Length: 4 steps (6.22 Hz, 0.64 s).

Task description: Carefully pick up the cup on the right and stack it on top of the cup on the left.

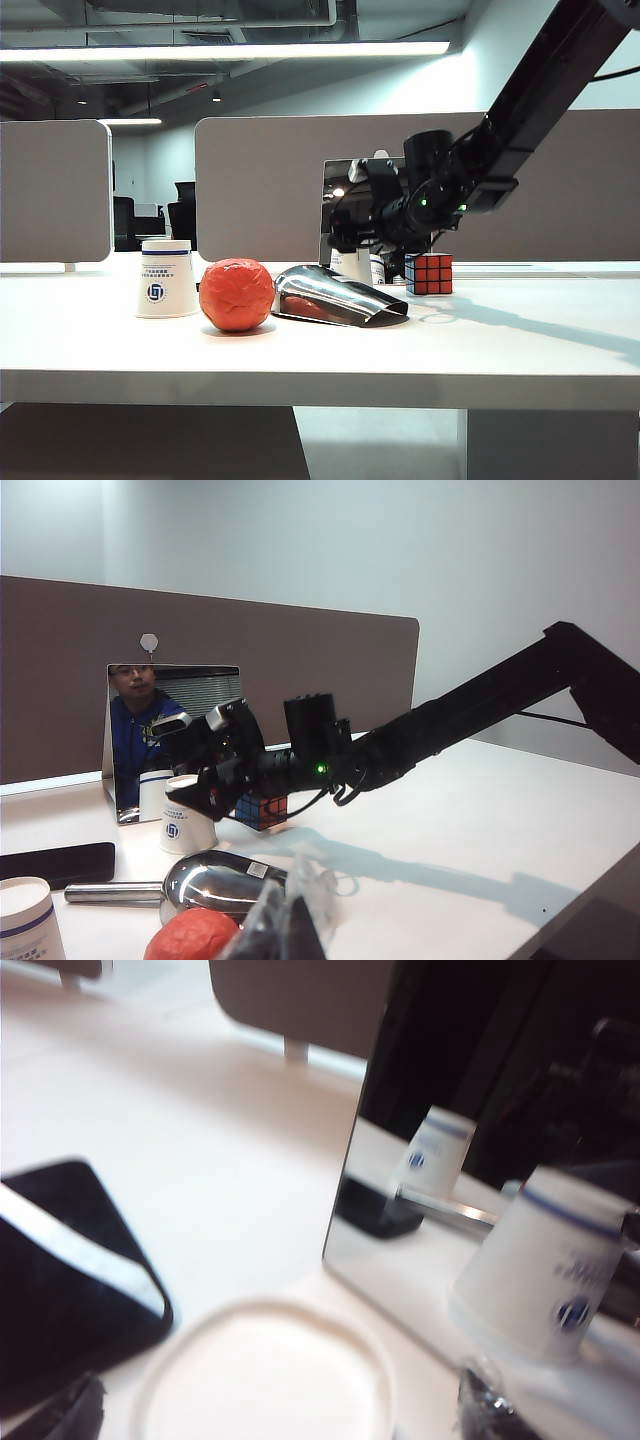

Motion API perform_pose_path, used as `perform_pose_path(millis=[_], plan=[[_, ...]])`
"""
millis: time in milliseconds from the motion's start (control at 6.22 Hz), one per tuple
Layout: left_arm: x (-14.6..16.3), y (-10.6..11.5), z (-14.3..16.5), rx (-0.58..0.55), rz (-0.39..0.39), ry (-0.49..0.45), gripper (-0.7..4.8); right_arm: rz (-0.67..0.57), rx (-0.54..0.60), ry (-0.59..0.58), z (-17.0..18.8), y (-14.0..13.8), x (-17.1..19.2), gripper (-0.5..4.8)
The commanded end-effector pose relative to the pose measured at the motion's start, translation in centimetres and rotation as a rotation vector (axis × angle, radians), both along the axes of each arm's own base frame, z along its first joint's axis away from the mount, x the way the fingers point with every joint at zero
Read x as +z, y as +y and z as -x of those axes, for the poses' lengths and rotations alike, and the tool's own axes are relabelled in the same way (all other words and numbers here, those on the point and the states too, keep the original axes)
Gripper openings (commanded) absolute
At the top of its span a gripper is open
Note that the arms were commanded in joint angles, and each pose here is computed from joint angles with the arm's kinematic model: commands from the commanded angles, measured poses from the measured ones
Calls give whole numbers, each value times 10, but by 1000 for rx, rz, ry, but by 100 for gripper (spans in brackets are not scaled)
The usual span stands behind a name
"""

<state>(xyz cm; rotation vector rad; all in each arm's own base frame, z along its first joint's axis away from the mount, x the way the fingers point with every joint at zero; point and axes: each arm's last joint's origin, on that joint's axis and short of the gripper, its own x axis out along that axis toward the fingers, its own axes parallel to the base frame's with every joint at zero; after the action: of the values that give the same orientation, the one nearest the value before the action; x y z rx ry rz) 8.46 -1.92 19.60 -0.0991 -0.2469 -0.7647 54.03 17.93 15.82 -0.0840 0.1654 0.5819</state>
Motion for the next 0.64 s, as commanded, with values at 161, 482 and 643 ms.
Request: perform_pose_path(millis=[161, 482, 643], plan=[[1, 0, 0, 2, 3, -9, -5, -13, 10, -21, 0, 3, 3, 479], [1, 0, 0, 2, 3, -8, -5, -13, 1, -27, -1, 2, 3, 479], [1, 0, 0, 3, 3, -8, -5, -13, 1, -28, -1, 2, 3, 458]])
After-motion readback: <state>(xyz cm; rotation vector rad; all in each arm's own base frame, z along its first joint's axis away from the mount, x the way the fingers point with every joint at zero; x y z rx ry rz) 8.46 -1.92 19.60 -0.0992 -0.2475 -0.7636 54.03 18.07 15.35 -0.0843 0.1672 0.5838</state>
